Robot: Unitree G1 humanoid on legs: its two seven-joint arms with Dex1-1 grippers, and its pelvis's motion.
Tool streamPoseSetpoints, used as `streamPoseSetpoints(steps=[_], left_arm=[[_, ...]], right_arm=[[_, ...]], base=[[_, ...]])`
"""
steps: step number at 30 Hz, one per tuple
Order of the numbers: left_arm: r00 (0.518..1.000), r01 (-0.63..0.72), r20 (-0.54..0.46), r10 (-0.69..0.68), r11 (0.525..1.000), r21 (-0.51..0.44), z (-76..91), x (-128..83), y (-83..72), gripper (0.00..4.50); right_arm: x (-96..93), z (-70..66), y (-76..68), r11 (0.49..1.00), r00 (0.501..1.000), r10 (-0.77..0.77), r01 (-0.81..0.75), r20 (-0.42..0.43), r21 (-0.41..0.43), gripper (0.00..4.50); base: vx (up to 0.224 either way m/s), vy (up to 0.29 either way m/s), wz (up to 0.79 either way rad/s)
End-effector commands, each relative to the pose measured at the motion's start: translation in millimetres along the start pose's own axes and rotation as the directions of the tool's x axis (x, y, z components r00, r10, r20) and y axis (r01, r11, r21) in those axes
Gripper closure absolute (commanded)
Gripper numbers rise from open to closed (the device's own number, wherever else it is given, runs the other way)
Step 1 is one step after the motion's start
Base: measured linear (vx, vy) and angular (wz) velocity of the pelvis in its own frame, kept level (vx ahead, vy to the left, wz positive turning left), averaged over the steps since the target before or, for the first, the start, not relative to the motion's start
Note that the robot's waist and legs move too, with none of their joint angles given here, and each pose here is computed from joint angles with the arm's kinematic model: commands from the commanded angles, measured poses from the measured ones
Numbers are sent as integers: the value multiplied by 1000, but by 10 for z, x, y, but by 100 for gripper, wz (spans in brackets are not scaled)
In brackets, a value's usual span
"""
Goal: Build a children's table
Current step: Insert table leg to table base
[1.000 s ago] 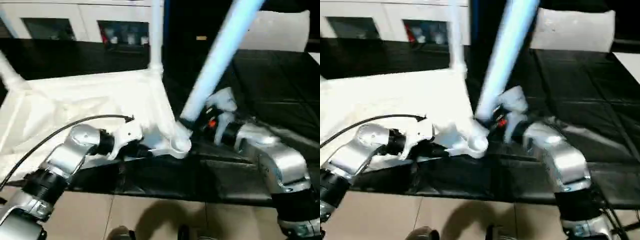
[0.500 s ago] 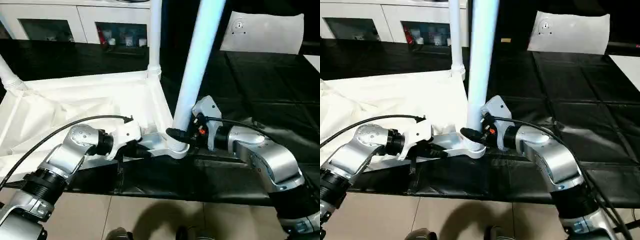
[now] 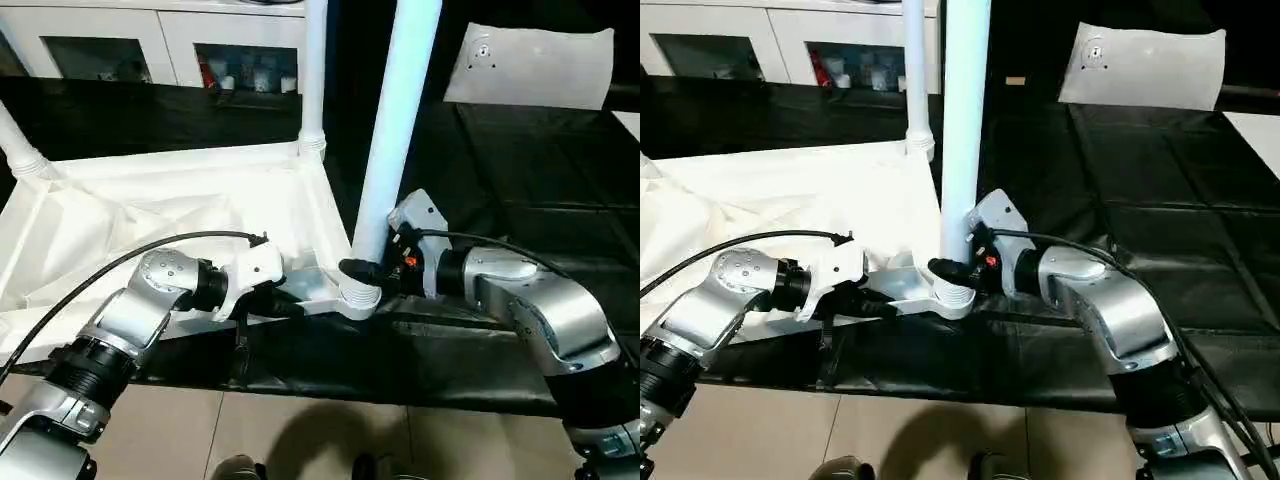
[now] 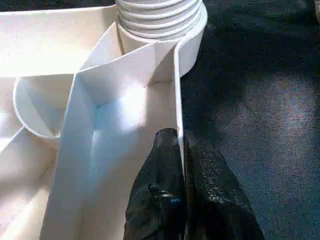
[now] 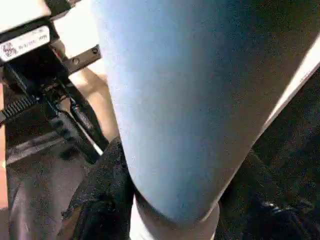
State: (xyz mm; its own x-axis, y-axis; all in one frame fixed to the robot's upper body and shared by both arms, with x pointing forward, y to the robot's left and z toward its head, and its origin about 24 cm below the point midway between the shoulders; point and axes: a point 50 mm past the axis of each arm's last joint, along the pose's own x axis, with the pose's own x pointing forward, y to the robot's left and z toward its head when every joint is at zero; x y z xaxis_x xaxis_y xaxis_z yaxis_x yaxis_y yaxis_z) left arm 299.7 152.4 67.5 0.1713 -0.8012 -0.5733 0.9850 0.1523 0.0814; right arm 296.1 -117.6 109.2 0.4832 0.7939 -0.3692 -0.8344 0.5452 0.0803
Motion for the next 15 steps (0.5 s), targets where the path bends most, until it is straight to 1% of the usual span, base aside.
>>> streamPoseSetpoints(steps=[1, 6, 7, 9, 10, 11, 12, 15], left_arm=[[999, 25, -22, -24, 1000, 13, -19, 5, -7, 450], [1000, 24, -20, -24, 1000, 13, -11, 2, -2, 450], [1000, 23, -19, -23, 1000, 12, -13, -6, -1, 450], [1000, 24, -19, -23, 1000, 11, -13, -7, 0, 450], [1000, 24, -14, -24, 1000, 7, -12, -14, 3, 450], [1000, 24, -14, -24, 1000, 7, -12, -14, 3, 450], [1000, 23, -7, -23, 1000, 4, -7, -18, 9, 450], [1000, 16, 5, -16, 1000, 1, 6, -23, 24, 450]], right_arm=[[20, -156, -47, 997, 999, -13, 17, -53, 78, 260], [10, -207, -79, 984, 1000, -6, 7, -8, 177, 260], [-3, -250, -82, 978, 1000, -4, 3, 6, 210, 260], [-7, -268, -83, 975, 1000, -5, 3, 9, 221, 260], [-26, -372, -91, 959, 999, -15, 5, 31, 282, 260], [-26, -372, -91, 959, 999, -15, 5, 31, 282, 260], [-37, -466, -98, 943, 998, -34, 13, 58, 333, 260], [-49, -571, -96, 929, 995, -55, 22, 78, 370, 260]], base=[[0, 0, 0], [0, 0, 0], [0, 0, 0], [0, 0, 0], [0, 0, 0], [0, 0, 0], [0, 0, 0], [0, 0, 0]])
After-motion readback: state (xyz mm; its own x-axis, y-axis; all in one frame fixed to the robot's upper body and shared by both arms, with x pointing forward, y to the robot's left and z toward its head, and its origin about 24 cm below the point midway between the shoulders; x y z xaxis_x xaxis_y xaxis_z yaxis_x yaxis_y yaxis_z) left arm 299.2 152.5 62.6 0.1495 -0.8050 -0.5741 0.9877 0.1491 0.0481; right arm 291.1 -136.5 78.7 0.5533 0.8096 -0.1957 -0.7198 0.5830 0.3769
